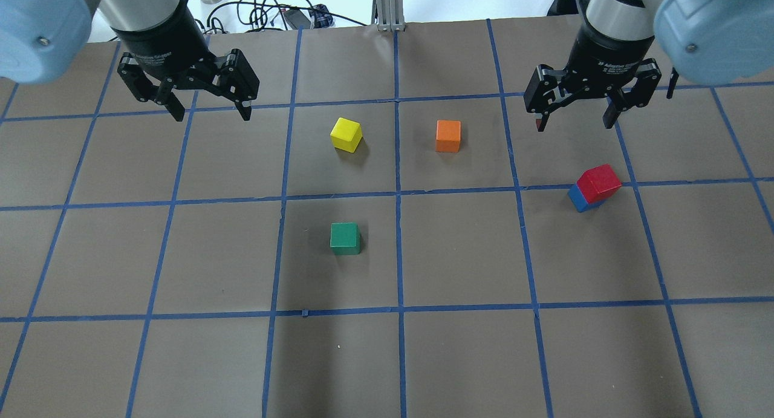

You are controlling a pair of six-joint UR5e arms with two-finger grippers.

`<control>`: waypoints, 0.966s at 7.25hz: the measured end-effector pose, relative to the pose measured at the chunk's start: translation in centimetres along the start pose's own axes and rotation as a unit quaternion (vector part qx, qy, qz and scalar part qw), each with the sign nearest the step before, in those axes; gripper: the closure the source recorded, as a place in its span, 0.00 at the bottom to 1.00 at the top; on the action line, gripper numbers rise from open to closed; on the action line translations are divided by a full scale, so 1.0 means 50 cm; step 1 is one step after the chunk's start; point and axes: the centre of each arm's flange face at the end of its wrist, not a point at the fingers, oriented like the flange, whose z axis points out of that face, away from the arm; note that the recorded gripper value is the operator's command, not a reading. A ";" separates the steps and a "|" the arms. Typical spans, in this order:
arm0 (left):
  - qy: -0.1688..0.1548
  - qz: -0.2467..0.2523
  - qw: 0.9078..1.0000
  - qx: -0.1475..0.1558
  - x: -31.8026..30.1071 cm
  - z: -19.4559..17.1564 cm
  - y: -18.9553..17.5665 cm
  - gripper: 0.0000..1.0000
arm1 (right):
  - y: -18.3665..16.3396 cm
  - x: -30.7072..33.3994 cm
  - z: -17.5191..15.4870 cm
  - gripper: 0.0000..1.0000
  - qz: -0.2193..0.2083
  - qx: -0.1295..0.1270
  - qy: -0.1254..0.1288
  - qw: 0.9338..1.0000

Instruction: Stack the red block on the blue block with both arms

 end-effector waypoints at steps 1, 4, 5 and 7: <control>0.000 0.000 1.000 0.000 0.000 0.000 0.000 0.00 | 0.001 -0.003 0.003 0.00 0.012 -0.001 0.000 1.000; 0.000 0.000 1.000 -0.001 0.000 0.002 -0.001 0.00 | 0.004 0.000 0.003 0.00 0.029 -0.002 0.001 1.000; 0.000 0.000 1.000 0.000 0.001 0.001 -0.001 0.00 | 0.004 0.000 0.001 0.00 0.030 -0.001 0.001 1.000; 0.000 0.000 1.000 0.000 0.000 0.001 -0.001 0.00 | 0.002 0.002 -0.008 0.00 0.032 0.004 0.000 0.999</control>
